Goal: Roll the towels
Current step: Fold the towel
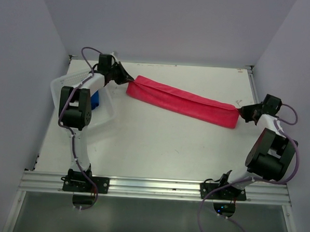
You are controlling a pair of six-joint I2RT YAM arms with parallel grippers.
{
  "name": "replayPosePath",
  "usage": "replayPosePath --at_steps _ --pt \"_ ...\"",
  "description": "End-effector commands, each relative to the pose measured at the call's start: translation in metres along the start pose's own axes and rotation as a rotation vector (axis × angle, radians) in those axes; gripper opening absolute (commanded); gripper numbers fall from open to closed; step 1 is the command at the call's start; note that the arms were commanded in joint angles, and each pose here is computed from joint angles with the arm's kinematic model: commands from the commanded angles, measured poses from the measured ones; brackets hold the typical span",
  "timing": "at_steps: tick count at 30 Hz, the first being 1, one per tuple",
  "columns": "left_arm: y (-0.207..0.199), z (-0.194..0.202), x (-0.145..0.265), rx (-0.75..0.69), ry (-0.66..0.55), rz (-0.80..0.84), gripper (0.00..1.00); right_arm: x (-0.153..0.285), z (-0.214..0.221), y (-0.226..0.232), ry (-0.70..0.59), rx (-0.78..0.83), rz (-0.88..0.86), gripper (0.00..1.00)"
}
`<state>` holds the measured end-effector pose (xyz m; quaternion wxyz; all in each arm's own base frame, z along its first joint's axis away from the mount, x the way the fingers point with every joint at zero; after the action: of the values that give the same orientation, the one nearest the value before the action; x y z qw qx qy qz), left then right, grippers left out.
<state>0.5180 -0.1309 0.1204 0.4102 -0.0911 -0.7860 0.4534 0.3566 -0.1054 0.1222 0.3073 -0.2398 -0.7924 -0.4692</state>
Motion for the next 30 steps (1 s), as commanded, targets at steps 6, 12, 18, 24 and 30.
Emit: replayPosePath --at_steps 6,12,18,24,30 --pt "-0.006 -0.018 -0.007 -0.012 -0.033 0.014 0.00 -0.006 -0.017 0.020 -0.040 0.009 -0.045 0.00" --pt "-0.006 -0.021 -0.012 -0.012 -0.031 0.015 0.00 -0.013 -0.021 0.021 -0.038 0.002 -0.033 0.00" --pt "-0.004 -0.022 -0.017 -0.010 -0.027 0.014 0.00 -0.022 -0.023 0.019 -0.032 -0.003 -0.022 0.00" --pt "-0.003 -0.023 -0.021 -0.013 -0.023 0.019 0.00 -0.031 -0.023 0.018 -0.017 -0.012 -0.018 0.00" --pt "0.002 -0.023 -0.026 -0.011 -0.020 0.013 0.00 -0.040 -0.019 0.018 -0.003 -0.006 -0.011 0.00"
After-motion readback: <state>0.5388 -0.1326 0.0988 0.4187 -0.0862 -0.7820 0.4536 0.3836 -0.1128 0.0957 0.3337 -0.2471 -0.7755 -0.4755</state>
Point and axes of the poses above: each gripper's point midway between its finger pads, its own x axis back along the fingers, its own y axis along the line the jaws close on, z = x × y, the point moved 4 cm from there along x, back along the fingers, and after that the axes turned 13 degrees about x, right-handed, at the moved point
